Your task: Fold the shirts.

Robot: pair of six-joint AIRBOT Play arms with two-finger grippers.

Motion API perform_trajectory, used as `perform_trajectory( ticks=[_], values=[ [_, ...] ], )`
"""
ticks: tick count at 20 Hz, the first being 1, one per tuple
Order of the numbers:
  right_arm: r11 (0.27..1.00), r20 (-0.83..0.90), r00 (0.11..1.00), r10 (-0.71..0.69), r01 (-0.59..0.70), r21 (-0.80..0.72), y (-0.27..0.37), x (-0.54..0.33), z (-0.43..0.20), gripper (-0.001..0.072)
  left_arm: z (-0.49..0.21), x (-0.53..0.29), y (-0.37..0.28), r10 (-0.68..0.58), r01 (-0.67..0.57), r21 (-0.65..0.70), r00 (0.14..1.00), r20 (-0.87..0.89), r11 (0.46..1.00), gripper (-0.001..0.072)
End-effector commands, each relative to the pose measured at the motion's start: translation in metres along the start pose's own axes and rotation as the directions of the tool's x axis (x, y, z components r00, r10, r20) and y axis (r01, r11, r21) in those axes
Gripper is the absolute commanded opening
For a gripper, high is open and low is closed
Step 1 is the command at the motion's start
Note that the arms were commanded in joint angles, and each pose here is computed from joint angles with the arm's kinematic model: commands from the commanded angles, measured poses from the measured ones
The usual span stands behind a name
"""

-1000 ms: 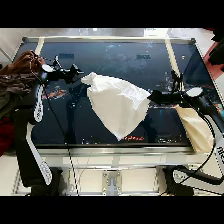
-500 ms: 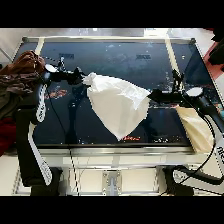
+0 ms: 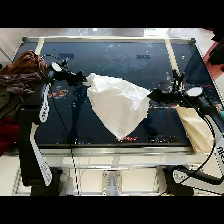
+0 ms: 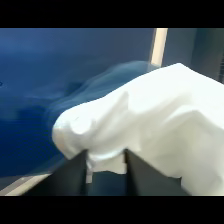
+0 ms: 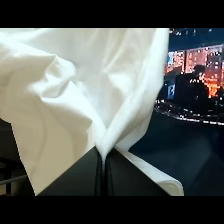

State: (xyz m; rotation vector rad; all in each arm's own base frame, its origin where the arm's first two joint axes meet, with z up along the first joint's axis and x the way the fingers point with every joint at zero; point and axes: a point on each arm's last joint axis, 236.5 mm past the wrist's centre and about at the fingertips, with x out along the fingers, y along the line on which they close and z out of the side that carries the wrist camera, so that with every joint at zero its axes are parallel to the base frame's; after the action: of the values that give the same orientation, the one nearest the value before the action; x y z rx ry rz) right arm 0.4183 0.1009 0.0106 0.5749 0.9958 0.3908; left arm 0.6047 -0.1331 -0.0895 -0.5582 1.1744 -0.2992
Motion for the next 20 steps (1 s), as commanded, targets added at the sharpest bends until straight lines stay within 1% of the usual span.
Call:
perform_trajectory(
  ticks=[1,2,6,8,10,12,13,14,15,16,17,18,20],
  values=[
    [1.000,0.002,1.000,0.000,0.000,-0.002,0.000,0.000,0.001,0.0034,0.004,0.005,-0.007,0.005,-0.006,0.019,1.000,0.030,1.000,0.0038],
    [1.000,0.002,1.000,0.000,0.000,-0.002,0.000,0.000,0.001,0.0034,0.006,0.007,-0.014,-0.010,0.009,0.035,0.999,0.043,0.999,0.0012],
    [1.000,0.002,1.000,0.000,0.000,-0.003,0.000,0.000,0.001,0.0034,0.013,0.007,-0.031,-0.055,0.051,0.059,0.995,0.078,0.997,0.0010],
    [1.000,0.009,1.000,-0.004,0.004,-0.016,0.000,-0.001,0.002,0.0034,0.023,-0.007,-0.036,-0.058,0.051,0.070,0.992,0.111,0.996,0.0010],
    [1.000,0.028,1.000,-0.010,0.011,-0.028,-0.001,-0.003,0.007,0.0033,0.040,-0.039,-0.048,-0.065,0.048,0.100,0.983,0.170,0.994,0.0010],
    [0.999,0.060,0.998,-0.021,0.023,-0.042,-0.002,-0.014,0.018,0.0033,0.055,-0.087,-0.058,-0.041,-0.002,0.184,0.973,0.227,0.983,0.0010],
    [0.998,0.087,0.996,-0.032,0.037,-0.059,-0.003,-0.024,0.026,0.0033,0.059,-0.115,-0.059,-0.005,-0.055,0.233,0.969,0.249,0.971,0.0010],
    [0.995,0.129,0.991,-0.047,0.058,-0.078,-0.003,-0.040,0.039,0.0033,0.060,-0.142,-0.055,0.049,-0.125,0.277,0.963,0.265,0.953,0.0010],
    [0.993,0.173,0.983,-0.059,0.076,-0.092,-0.003,-0.058,0.053,0.0033,0.059,-0.173,-0.046,0.138,-0.228,0.315,0.949,0.283,0.921,0.0010],
    [0.990,0.228,0.971,-0.072,0.097,-0.099,-0.002,-0.081,0.069,0.0033,0.055,-0.204,-0.035,0.232,-0.329,0.340,0.926,0.296,0.881,0.0010],
    [0.988,0.284,0.955,-0.088,0.119,-0.096,-0.002,-0.106,0.083,0.0033,0.048,-0.238,-0.021,0.345,-0.440,0.354,0.889,0.303,0.825,0.0010],
    [0.985,0.342,0.934,-0.099,0.142,-0.103,0.001,-0.134,0.097,0.0033,0.037,-0.269,-0.011,0.433,-0.520,0.355,0.851,0.299,0.777,0.0010],
    [0.972,0.432,0.894,-0.117,0.193,-0.135,0.012,-0.187,0.118,0.0032,0.010,-0.327,-0.008,0.532,-0.603,0.360,0.798,0.284,0.712,0.0010]
  ],
)
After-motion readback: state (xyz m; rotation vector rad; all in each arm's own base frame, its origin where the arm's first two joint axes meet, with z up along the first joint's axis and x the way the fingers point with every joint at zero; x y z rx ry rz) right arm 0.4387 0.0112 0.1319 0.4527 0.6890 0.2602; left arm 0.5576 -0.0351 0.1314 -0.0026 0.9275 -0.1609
